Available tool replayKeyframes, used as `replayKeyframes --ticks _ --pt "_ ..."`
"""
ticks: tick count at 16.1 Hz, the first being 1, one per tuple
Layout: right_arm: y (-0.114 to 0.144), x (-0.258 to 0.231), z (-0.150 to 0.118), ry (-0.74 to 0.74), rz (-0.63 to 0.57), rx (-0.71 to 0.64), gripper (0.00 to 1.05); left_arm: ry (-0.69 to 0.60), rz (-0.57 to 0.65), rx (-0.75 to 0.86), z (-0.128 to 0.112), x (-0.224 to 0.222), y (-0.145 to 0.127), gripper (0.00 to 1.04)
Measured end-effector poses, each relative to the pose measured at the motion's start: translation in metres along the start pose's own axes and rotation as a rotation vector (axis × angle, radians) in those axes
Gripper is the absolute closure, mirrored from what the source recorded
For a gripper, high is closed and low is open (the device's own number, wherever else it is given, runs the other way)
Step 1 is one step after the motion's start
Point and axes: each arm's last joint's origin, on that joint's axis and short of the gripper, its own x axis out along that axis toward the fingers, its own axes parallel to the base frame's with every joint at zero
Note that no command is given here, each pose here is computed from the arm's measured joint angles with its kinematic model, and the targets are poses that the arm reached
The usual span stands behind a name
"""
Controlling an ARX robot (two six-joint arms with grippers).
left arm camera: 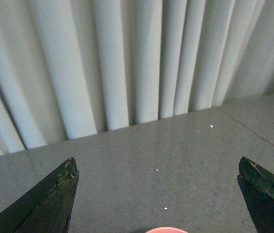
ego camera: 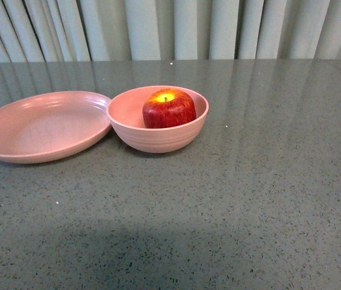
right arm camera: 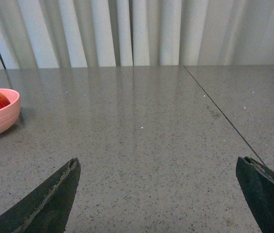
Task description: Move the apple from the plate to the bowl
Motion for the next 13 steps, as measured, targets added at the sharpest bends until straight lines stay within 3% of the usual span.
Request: replayKeyframes --ticks 7,8,13 --pt "0.000 0.000 0.000 0.000 0.000 0.000 0.07 -0.093 0.157 0.004 0.008 -0.067 0.029 0.07" --pt "0.000 0.000 0.000 0.000 0.000 0.000 0.07 -0.045 0.349 -0.004 -0.018 -0.114 0.045 0.30" --pt "0.000 0.000 0.000 0.000 0.000 0.000 0.07 -0.010 0.357 -0.007 -0.104 -0.157 0.048 0.84"
